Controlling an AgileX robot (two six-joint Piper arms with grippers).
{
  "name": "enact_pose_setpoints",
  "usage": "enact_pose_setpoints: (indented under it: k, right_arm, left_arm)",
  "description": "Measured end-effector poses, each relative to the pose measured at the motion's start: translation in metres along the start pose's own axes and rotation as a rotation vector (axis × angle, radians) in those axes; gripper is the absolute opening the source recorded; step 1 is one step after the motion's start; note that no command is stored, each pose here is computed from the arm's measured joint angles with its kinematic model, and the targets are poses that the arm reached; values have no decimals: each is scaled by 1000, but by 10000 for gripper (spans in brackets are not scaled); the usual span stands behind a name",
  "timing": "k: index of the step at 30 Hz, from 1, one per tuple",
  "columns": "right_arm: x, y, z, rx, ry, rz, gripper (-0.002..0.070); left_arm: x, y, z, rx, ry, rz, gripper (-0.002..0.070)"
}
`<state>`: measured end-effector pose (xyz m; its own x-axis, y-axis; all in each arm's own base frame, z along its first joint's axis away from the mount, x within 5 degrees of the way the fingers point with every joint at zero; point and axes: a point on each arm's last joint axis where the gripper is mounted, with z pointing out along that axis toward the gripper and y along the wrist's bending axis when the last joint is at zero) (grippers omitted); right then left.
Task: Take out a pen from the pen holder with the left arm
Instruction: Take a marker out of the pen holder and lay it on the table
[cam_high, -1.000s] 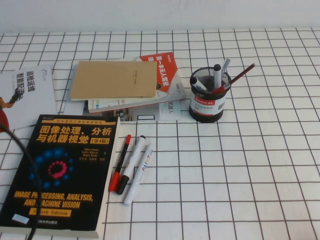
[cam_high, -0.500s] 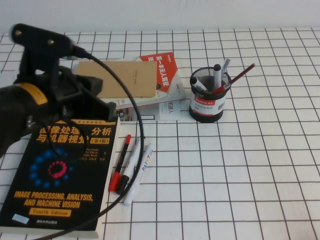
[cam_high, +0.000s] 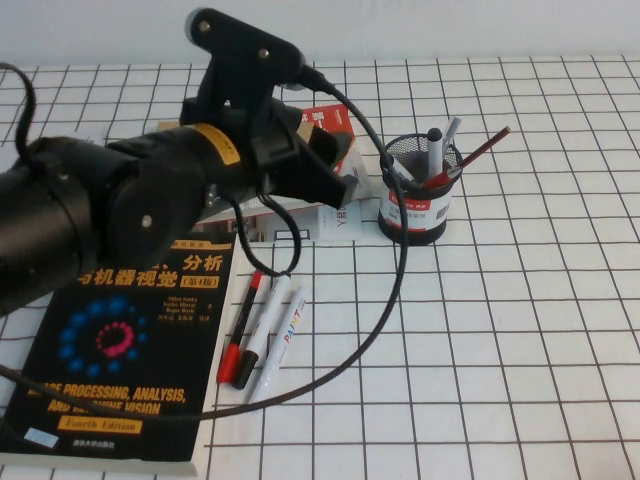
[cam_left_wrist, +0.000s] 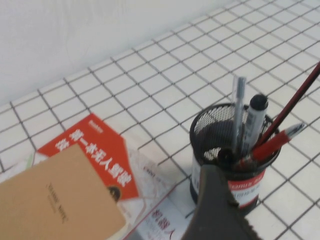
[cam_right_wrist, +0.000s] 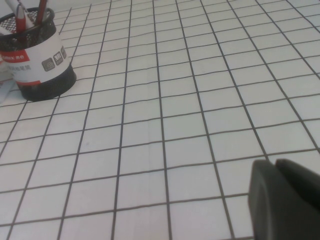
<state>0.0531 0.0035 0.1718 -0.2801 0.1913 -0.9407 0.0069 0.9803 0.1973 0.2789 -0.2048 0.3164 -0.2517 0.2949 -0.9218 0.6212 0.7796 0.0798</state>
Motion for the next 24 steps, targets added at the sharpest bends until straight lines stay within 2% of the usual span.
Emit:
enact_pose_setpoints:
  k: [8,18,24]
  right_arm:
    - [0,0,0,0,0,0,-16]
    - [0,0,0,0,0,0,-17]
    - [0,0,0,0,0,0,-16]
  left_arm:
    - [9,-25,35,34,-110,25,389]
    - [47,-31,81,24,-88,18,390]
    - [53,-31,92,11,-141,1,390]
